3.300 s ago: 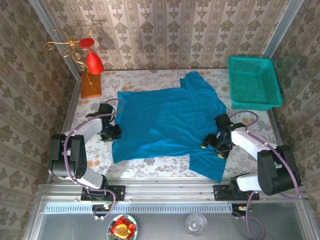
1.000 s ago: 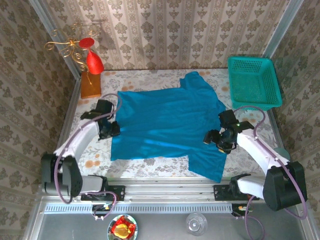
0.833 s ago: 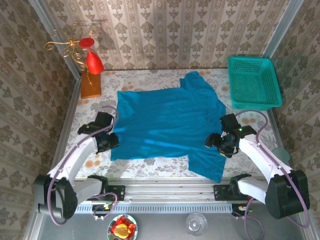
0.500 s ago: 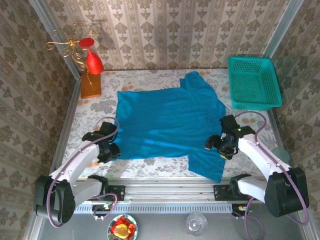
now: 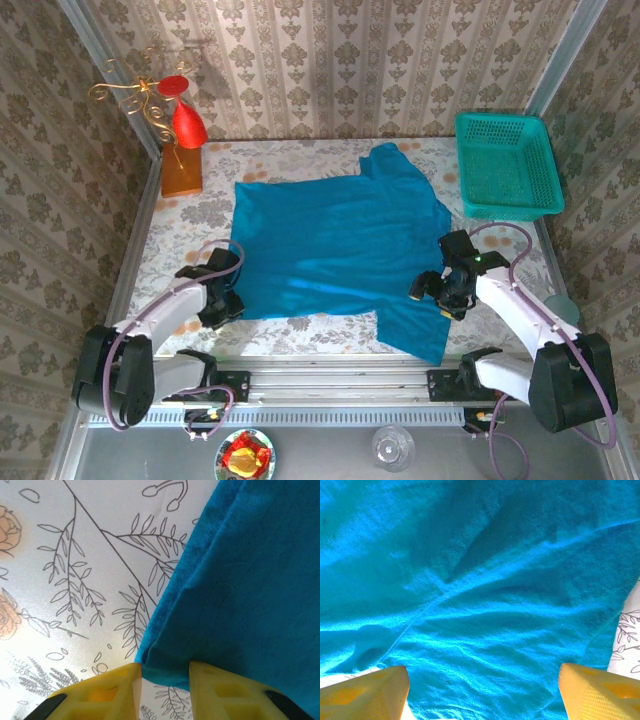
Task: Fold the inside-out t-shirt
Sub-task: Fold the T-shirt at the center of the table.
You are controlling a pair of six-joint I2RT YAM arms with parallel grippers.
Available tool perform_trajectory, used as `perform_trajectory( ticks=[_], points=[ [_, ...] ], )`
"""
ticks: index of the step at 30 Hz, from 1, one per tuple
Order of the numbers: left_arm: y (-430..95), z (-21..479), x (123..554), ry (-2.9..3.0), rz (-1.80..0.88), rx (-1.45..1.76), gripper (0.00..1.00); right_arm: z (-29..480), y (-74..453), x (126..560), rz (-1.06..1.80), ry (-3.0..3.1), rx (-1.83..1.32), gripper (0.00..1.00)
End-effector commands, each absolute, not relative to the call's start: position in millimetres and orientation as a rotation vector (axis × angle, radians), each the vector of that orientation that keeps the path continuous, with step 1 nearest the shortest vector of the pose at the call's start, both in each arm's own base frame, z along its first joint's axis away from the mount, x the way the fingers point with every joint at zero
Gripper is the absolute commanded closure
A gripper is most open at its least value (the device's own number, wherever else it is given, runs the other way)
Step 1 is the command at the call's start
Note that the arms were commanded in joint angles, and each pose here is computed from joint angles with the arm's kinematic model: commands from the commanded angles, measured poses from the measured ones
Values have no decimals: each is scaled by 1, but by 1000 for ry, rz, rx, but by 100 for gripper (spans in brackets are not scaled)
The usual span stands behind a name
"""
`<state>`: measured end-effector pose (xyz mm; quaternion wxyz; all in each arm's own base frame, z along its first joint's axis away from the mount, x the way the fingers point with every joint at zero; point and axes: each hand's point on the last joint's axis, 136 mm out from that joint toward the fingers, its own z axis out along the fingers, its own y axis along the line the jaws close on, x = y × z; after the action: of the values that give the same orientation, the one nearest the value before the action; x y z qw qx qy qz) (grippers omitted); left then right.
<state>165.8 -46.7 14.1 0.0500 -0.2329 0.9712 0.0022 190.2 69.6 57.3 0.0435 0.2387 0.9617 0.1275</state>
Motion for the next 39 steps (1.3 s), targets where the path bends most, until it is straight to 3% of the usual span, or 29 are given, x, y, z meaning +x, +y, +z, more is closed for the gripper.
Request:
perform_trajectory(
  ticks=[1, 12, 20, 29, 39],
  points=[
    [-42, 10, 169, 2947, 28, -724, 68, 66, 71, 186, 405, 2945, 741, 20],
    [-34, 12, 172, 2935, -35, -778, 60, 72, 70, 184, 399, 2931, 755, 20],
    [-27, 28, 174, 2861, -76, -818, 62, 77, 68, 185, 392, 2921, 761, 20],
    [-30, 8, 154, 2910, -90, -919, 65, 82, 68, 186, 394, 2914, 763, 20],
    [-30, 4, 160, 2938, -92, -908, 68, 88, 66, 187, 378, 2910, 756, 20]
  ],
)
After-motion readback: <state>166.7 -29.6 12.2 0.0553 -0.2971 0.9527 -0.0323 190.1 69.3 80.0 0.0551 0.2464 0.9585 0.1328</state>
